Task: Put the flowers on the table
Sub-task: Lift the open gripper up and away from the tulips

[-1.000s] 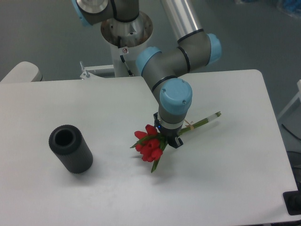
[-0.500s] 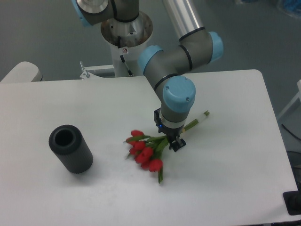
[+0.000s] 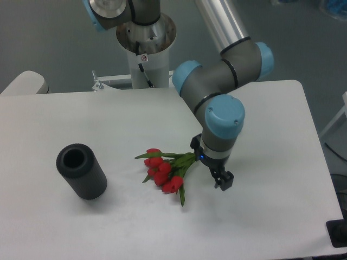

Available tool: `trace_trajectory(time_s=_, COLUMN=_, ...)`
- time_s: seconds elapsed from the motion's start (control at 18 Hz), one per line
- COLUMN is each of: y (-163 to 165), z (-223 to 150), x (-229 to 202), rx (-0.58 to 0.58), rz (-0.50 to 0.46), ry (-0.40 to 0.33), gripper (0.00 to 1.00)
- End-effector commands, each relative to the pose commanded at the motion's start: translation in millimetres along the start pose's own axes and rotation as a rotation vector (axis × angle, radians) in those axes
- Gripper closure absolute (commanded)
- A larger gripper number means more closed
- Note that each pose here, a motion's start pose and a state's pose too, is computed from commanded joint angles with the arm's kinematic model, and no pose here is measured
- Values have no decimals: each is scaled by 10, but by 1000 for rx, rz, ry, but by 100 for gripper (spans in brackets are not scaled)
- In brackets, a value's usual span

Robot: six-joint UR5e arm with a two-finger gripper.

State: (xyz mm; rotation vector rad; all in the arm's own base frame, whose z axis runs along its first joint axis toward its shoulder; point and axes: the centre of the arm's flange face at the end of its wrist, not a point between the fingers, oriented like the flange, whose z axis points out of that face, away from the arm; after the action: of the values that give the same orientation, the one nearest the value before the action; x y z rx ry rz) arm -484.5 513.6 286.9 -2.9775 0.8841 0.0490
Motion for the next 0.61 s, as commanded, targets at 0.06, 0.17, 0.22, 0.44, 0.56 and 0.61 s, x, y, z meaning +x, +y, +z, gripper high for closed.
trace_trajectory(time_s=0.06, y=-3, z=11, x=-82, rx=0, rz=0, ry=-6, gripper=0)
trace_trajectory(time_s=0.17, y=5, z=38, x=-237, rx=-3, rz=-1, ry=-5, gripper=0)
trace_trajectory(time_s=0.22, y=6, z=71, x=-307, rx=-6, rz=-2, ry=4, gripper=0)
trace_trajectory(time_s=0.44, y=-4, z=139, x=-590, rx=-9, rz=18, ry=30, gripper=0)
trace_trajectory(time_s=0.56, y=-3, z=183, x=-641, rx=-10, rz=18, ry=36, gripper=0)
trace_trajectory(time_s=0.61, y=-3, z=211, x=-648, rx=-11, rz=19, ry=39, gripper=0)
